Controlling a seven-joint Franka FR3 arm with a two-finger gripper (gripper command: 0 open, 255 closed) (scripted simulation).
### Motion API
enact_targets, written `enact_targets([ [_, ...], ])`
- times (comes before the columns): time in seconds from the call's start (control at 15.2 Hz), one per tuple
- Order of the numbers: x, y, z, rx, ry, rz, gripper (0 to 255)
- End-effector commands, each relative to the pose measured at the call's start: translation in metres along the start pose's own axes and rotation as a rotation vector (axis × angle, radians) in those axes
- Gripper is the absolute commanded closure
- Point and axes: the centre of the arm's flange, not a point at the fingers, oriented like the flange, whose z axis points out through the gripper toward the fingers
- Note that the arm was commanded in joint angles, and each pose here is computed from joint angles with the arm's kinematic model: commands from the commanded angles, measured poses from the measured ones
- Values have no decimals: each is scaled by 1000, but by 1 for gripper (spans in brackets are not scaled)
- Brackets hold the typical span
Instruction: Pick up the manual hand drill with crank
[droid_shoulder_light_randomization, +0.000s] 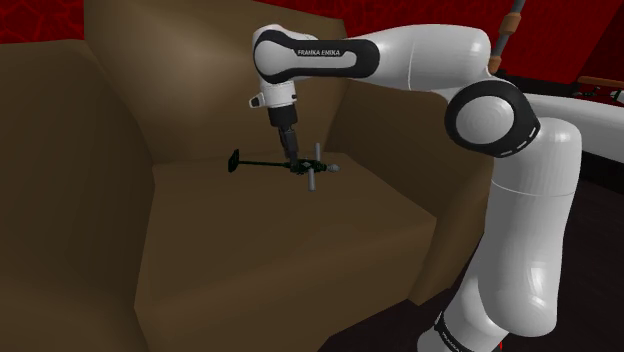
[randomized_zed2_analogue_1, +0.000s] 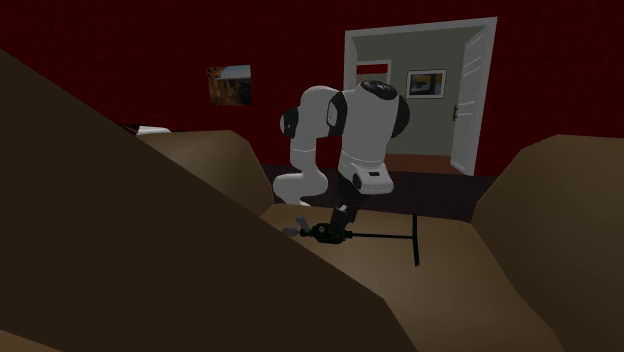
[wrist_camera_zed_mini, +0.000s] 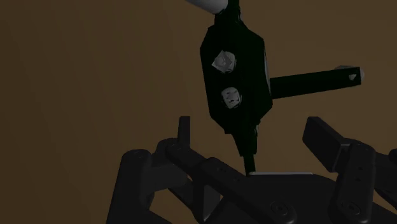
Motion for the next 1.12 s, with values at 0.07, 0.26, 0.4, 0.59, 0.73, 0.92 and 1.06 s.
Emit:
enact_targets([
  [0.07, 2, 1, 9, 0, 0, 0, 0],
  [0.26, 2, 2, 9, 0, 0, 0, 255],
  [0.4, 2, 2, 9, 0, 0, 0, 255],
  [0.59, 1, 2, 9, 0, 0, 0, 255],
  [0.73, 2, 1, 9, 0, 0, 0, 255],
  [0.92, -2, -2, -6, 0, 0, 0, 255],
  [1.06, -5, -4, -16, 0, 0, 0, 255],
])
